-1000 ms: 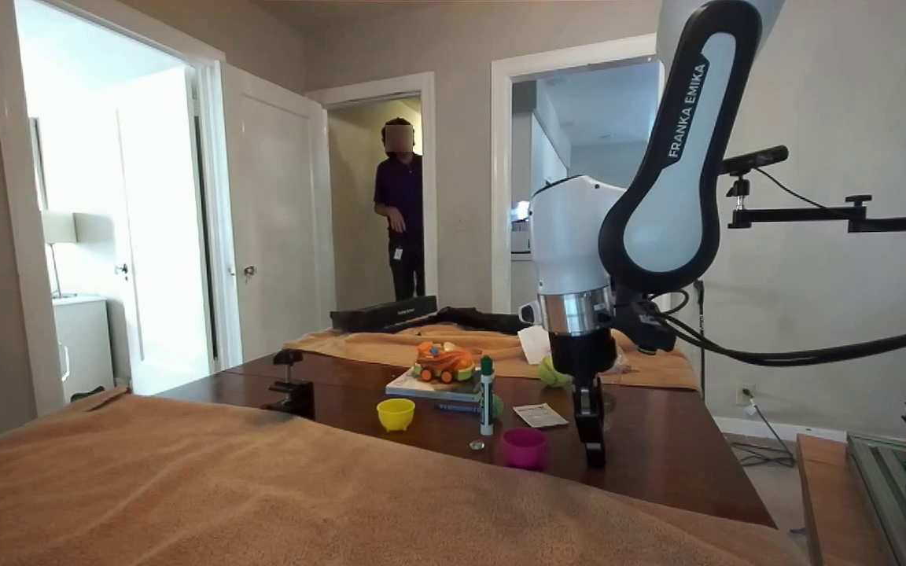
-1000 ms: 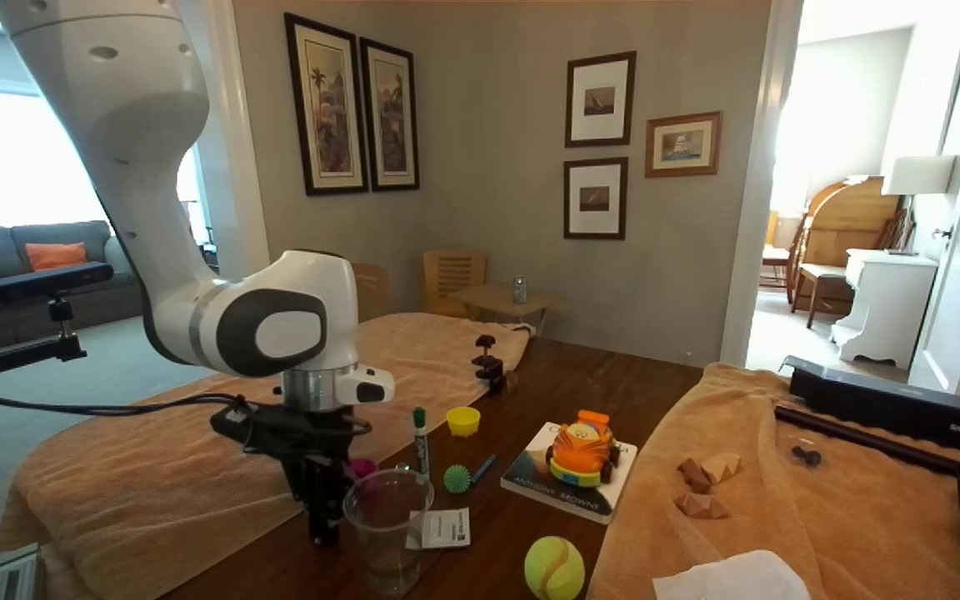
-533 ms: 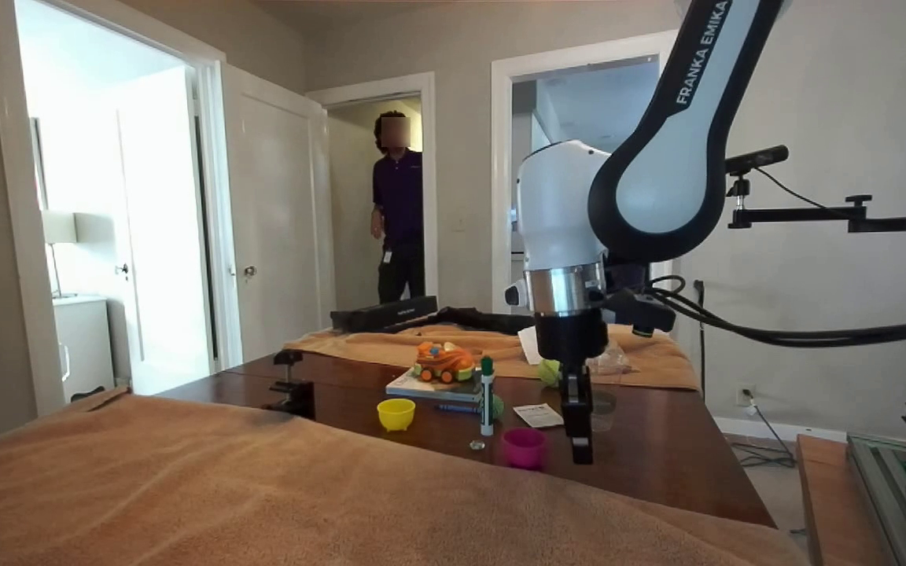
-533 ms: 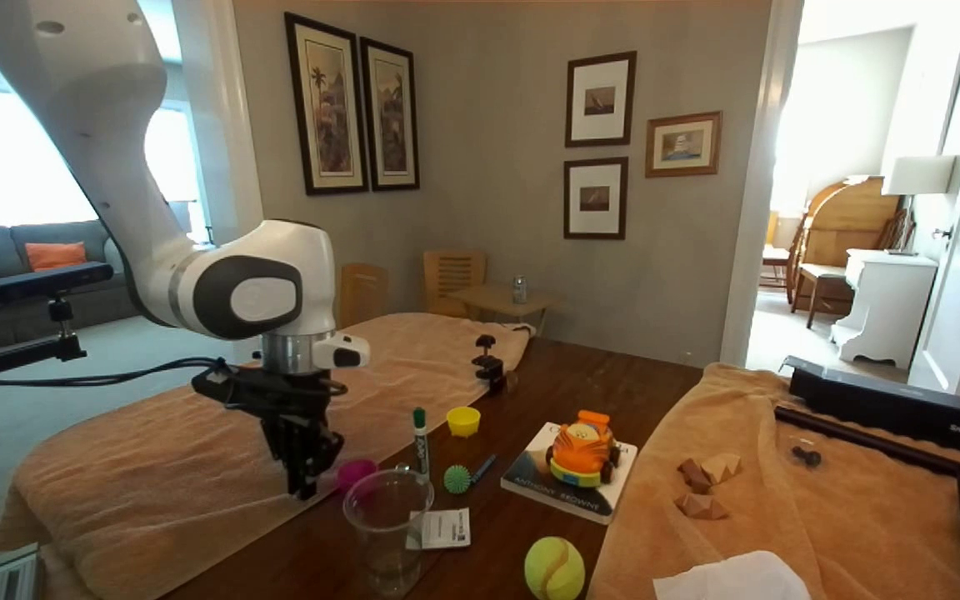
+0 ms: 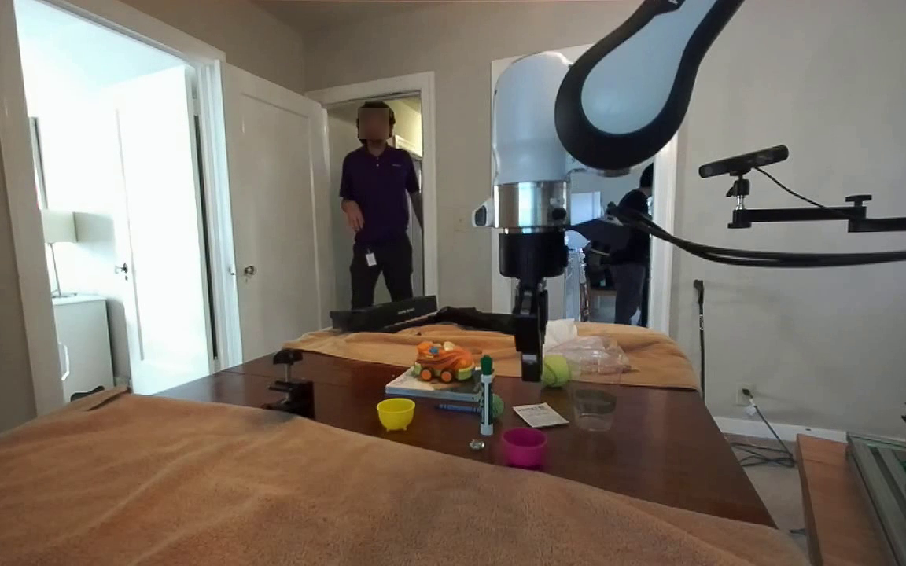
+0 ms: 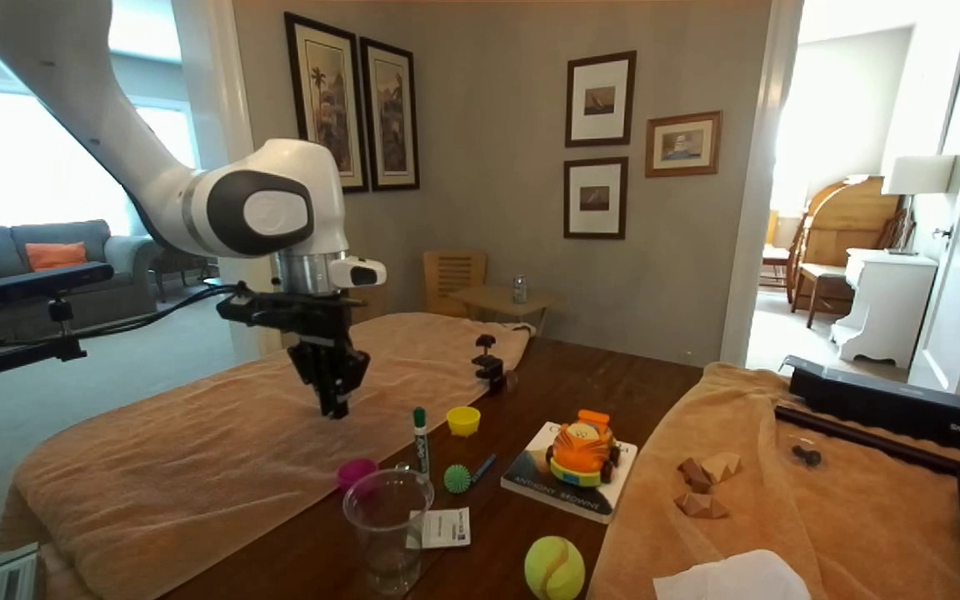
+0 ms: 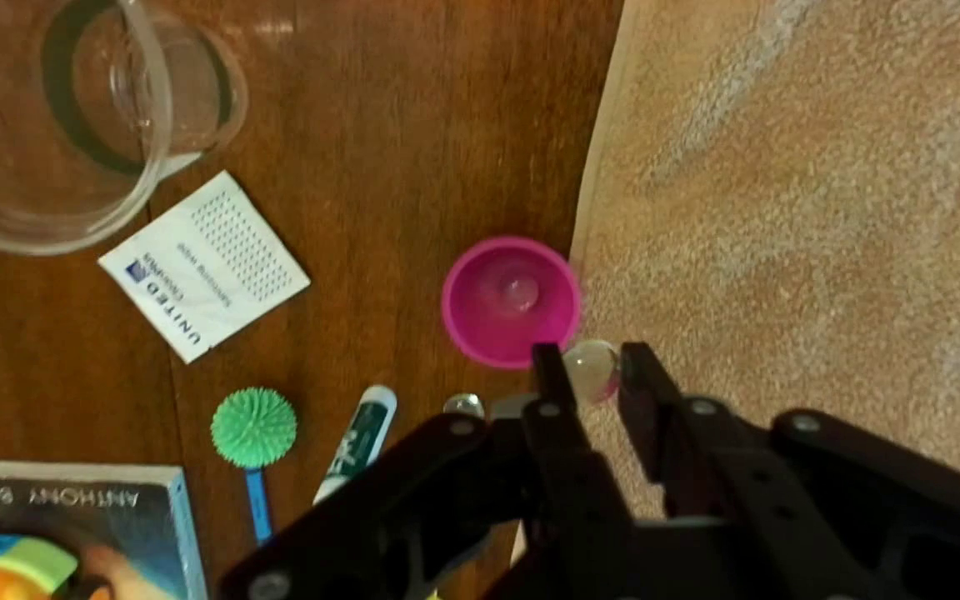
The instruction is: Put two pebbles in the pink bowl and one pebble in the yellow bowl
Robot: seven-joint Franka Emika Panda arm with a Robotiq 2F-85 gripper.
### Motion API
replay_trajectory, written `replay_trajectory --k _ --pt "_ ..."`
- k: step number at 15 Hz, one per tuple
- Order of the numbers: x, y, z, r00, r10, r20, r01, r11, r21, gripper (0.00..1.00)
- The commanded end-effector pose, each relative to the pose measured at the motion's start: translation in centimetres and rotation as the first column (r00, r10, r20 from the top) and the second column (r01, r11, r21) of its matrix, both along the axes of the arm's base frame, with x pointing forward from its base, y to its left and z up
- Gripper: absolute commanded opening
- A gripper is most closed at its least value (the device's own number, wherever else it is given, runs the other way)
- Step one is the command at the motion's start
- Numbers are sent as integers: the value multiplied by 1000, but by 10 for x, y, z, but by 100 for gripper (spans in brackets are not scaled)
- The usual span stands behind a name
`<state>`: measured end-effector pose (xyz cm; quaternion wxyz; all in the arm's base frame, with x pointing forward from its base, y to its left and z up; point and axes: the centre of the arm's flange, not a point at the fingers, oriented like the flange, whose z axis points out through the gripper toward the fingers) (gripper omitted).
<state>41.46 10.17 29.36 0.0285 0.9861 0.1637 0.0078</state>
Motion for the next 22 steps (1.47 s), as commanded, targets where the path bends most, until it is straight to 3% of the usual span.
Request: replay_trajectory --k 1,3,4,5,9,10,16,22 --pt "38 -1 39 998 18 54 -17 1000 -19 5" --pt "57 -2 51 995 33 95 -32 999 -15 5" --pt "35 0 41 996 4 86 -5 1000 1 5" --pt "39 0 46 995 3 97 -3 1000 3 21" --pt "37 0 42 996 4 88 -4 1000 2 21" --pt "37 0 42 996 4 87 -4 1000 1 5" --pt "104 -5 49 975 -53 217 54 999 0 5" --pt "168 -20 36 964 -117 241 112 993 33 5"
